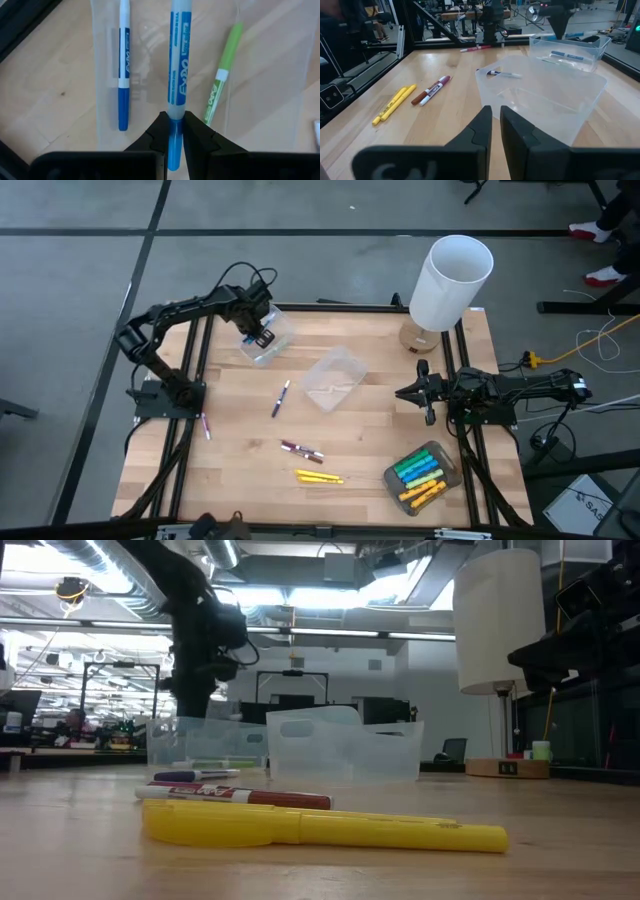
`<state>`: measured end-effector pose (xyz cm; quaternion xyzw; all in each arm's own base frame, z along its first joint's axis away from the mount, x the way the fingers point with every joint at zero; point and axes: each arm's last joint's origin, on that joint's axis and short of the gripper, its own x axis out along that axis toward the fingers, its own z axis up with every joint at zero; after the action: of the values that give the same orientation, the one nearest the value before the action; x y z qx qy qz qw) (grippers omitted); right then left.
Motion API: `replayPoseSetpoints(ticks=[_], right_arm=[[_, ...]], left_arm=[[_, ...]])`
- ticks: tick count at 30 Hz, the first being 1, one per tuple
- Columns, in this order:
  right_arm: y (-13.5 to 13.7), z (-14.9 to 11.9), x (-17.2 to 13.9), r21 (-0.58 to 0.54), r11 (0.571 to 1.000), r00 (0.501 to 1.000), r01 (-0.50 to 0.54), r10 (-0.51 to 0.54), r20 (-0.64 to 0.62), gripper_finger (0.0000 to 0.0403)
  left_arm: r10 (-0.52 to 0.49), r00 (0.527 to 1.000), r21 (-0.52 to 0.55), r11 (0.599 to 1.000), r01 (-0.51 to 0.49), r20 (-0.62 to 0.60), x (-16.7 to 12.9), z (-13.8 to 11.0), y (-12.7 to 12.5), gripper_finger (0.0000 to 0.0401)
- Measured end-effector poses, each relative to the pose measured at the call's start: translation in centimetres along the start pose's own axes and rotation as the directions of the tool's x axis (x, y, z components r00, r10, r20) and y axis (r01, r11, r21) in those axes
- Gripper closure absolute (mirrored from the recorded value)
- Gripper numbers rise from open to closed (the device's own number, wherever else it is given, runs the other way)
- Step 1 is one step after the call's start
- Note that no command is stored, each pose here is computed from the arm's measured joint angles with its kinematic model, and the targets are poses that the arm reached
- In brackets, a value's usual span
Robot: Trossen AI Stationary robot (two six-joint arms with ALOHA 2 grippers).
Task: Pick & Place Markers
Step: Put the blue marker into the transparent bin
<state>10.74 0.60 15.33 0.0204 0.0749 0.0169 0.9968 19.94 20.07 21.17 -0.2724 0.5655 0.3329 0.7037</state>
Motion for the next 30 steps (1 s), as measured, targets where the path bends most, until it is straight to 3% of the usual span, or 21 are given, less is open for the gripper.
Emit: replayPoseSetpoints(ticks=[10,30], right_arm=[[0.0,0.0,0.0,0.000,1.000,1.000,0.000,0.000,0.000,0.0363],[0.0,0.0,0.0,0.000,1.000,1.000,0.000,0.000,0.000,0.0363]], left_arm=[[-0.003,0.997,0.019,1.000,0.004,-0.072,2.0,0.3,-0.1,0.0374],[0.000,0.997,0.012,1.000,0.001,-0.072,2.0,0.3,-0.1,0.0352]])
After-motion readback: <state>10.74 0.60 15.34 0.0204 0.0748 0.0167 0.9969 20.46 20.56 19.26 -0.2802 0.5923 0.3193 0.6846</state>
